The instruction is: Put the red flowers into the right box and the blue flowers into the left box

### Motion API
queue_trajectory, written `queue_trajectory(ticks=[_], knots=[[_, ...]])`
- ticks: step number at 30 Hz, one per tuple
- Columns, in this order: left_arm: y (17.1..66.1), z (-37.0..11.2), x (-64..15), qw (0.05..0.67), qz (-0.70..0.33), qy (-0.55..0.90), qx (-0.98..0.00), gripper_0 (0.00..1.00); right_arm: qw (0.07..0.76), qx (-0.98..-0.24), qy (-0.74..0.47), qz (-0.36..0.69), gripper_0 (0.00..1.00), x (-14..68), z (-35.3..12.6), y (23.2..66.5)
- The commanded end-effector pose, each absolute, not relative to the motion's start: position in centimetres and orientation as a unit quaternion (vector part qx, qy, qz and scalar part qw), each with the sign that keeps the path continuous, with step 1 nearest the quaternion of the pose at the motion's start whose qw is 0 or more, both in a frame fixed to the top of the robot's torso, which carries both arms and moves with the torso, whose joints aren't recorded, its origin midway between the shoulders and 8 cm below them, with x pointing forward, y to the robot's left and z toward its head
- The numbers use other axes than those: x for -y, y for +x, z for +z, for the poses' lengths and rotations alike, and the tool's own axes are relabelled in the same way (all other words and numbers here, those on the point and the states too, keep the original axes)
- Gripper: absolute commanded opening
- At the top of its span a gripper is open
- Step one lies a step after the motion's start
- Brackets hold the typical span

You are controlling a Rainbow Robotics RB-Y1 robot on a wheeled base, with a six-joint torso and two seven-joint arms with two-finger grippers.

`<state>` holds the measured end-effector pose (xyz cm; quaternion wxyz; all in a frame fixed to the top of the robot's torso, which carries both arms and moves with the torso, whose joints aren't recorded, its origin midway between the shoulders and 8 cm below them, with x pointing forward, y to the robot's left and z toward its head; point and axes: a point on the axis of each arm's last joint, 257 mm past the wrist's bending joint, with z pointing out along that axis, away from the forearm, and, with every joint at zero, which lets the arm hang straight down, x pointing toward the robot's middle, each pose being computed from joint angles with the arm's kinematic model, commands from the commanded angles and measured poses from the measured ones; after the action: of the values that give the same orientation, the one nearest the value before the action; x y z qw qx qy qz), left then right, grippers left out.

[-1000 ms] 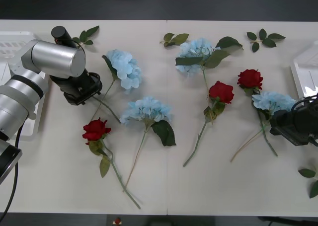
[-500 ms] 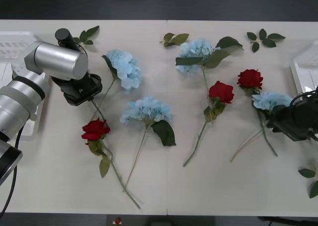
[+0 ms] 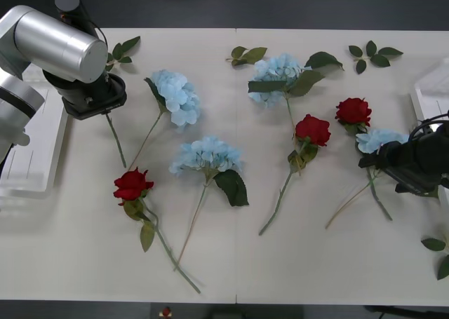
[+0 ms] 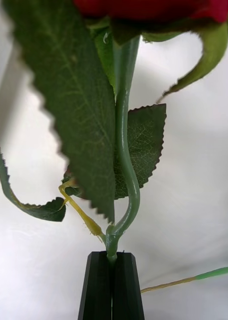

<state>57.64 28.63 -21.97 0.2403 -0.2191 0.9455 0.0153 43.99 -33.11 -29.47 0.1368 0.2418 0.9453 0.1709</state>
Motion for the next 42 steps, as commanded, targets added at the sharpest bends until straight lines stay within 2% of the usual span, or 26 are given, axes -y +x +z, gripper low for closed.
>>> queue_trajectory(ticks=[1,9,16,24,32,36,42], knots=[[58.7,-16.1,-29.9,0.281,-0.005,-0.160,-0.946,0.00,0.153,-0.941,0.247,0.172,1.00,34.4,-27.5,45.1],[57.8,-11.7,-28.6,0.331,-0.068,-0.005,-0.941,0.00,0.157,-0.937,0.263,0.168,1.00,35.5,-28.3,45.7],[55.7,-9.2,-24.5,0.361,-0.136,0.140,-0.912,0.00,0.161,-0.933,0.273,0.170,1.00,35.8,-29.2,46.2],[49.4,-5.6,-15.6,0.333,-0.381,0.255,-0.824,0.00,0.166,-0.931,0.277,0.169,1.00,35.9,-30.7,46.9],[43.5,-0.8,-10.3,0.310,-0.520,0.331,-0.724,0.00,0.170,-0.934,0.267,0.167,1.00,35.8,-30.9,46.9],[41.7,0.8,-8.2,0.304,-0.564,0.352,-0.682,0.00,0.167,-0.934,0.261,0.177,1.00,35.8,-29.9,46.6],[40.8,0.8,-4.0,0.314,-0.579,0.391,-0.643,0.00,0.165,-0.946,0.183,0.209,1.00,34.7,-26.4,45.6]])
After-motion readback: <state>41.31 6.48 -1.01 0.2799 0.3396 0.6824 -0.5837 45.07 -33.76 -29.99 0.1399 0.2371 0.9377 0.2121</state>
